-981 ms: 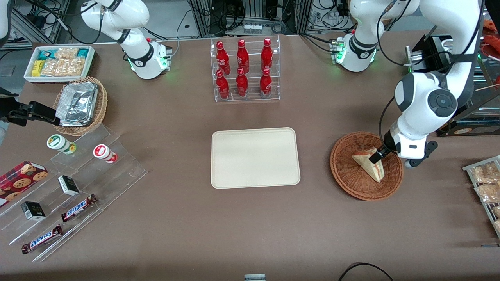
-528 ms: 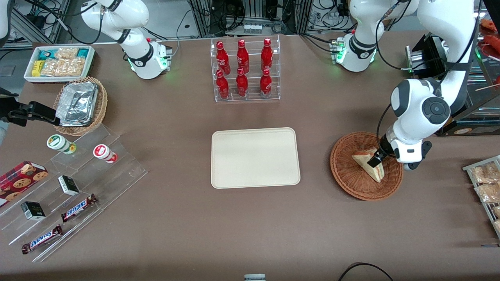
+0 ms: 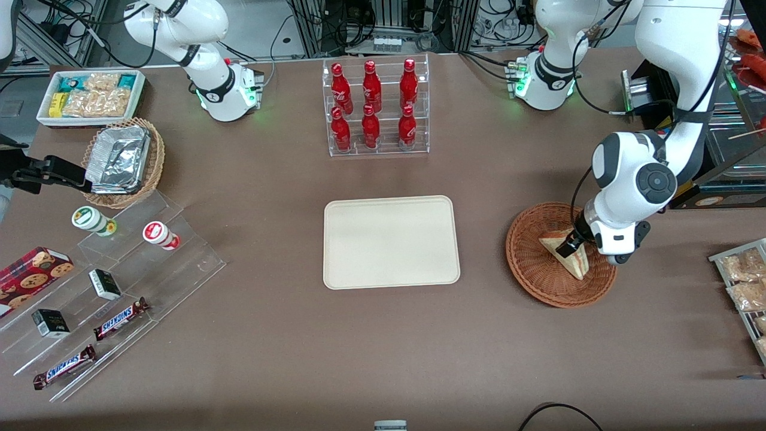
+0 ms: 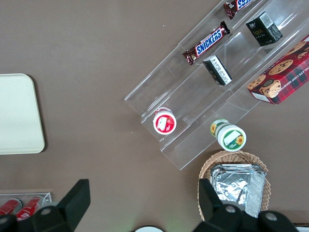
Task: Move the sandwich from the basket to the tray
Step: 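Close the left gripper on the sandwich's wrapped edge, then lift the sandwich and carry it with the left gripper over the beige tray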
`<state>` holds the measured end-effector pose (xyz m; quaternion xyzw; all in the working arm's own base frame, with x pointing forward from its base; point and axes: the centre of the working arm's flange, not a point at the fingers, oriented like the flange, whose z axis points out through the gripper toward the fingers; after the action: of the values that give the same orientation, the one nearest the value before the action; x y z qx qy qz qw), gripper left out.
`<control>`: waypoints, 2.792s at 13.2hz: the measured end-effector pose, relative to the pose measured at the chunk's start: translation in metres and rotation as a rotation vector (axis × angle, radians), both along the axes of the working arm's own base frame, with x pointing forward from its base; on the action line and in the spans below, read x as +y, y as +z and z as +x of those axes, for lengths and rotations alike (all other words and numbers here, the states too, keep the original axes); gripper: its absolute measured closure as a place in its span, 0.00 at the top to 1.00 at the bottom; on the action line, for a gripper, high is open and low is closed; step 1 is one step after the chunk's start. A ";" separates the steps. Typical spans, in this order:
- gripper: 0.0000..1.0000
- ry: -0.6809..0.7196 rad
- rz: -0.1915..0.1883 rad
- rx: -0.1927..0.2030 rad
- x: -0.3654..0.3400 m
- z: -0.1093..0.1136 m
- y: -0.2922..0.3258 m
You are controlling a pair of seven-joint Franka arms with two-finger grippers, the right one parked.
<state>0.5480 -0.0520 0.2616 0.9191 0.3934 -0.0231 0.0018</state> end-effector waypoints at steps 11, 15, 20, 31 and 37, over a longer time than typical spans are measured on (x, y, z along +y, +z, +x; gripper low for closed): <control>0.34 -0.057 -0.002 0.006 0.000 0.002 -0.002; 0.17 -0.164 0.005 0.051 -0.007 0.010 0.058; 0.17 -0.402 -0.014 0.088 -0.097 0.017 0.130; 0.17 -0.519 0.000 0.121 -0.374 -0.007 0.037; 0.17 -0.497 -0.010 0.074 -0.461 -0.045 -0.003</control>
<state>0.5032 -0.5127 0.2589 0.9861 0.1547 -0.0582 -0.0138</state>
